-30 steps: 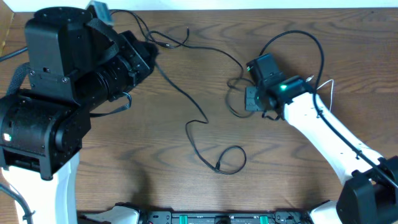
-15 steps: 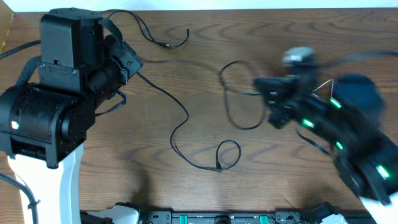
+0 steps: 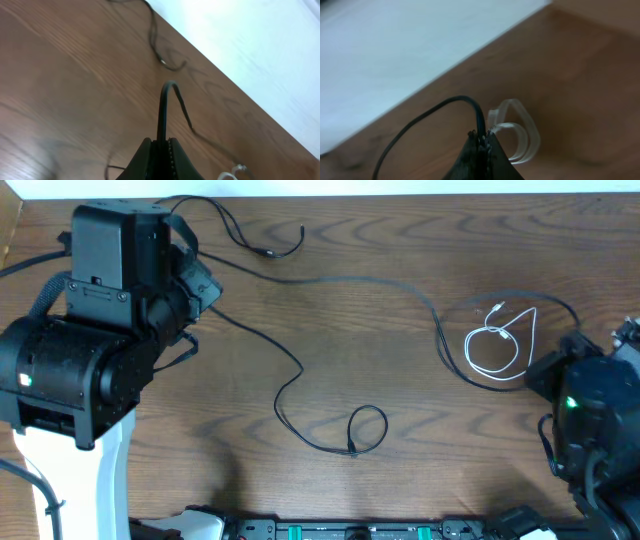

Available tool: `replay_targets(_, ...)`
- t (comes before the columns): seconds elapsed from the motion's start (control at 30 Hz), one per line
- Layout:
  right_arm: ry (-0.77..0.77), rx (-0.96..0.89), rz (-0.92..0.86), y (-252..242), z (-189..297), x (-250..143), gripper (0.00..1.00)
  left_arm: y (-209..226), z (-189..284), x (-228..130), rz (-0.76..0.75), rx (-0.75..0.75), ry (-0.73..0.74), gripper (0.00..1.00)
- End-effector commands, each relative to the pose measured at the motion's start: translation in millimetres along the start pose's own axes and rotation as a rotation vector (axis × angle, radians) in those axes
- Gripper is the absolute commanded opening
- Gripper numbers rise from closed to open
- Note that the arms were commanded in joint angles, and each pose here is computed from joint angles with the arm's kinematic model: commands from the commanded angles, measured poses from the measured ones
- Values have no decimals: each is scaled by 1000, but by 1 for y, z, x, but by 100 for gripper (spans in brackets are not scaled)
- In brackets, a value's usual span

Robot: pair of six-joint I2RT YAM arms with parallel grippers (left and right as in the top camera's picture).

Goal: Untangle cables

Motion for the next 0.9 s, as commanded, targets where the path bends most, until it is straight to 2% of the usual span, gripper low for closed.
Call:
replay_targets(0.0,-171,-182,4,-16,-6,14,2,14,0,7,-18,134,-73,7)
replay_targets(0.23,-33,-209,29,-8,-31,-5,5,17,0,8,-13,159,-86,7)
replay_targets(0.37,171,-90,0,15,-45,-31,4,16,0,9,-10,152,-89,7)
replay_targets(0.4,219,-62,-6,22,-48,-37,8,16,0,10,-9,149,-93,7)
replay_targets(0.47,263,-45,-6,29,-55,-45,25,15,0,11,-6,145,-99,8)
replay_targets(0.5,275,-52,1,32,-60,-49,47,14,0,11,-5,143,-102,7)
replay_targets(0.53,291,-60,9,33,-65,-54,61,14,0,12,-4,140,-106,7)
replay_targets(0.63,365,-74,32,38,-76,-70,81,13,0,14,0,132,-116,7)
replay_targets(0.67,417,-69,52,41,-81,-79,87,12,0,15,2,130,-119,8)
replay_targets(0.77,507,-47,87,47,-88,-94,90,10,0,18,-2,117,-135,7)
replay_targets(0.87,589,-40,93,50,-93,-108,93,-5,0,22,-122,13,-137,8)
Point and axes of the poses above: each gripper's point midway between its finger pads, its own z axis back along the fingers, its own y axis along the line the jaws close on, x = y × z, the point moved 7 cm from there along z, back along the fingers, and after that the axes turned 13 degrees about -z, right-handed, at the moved point
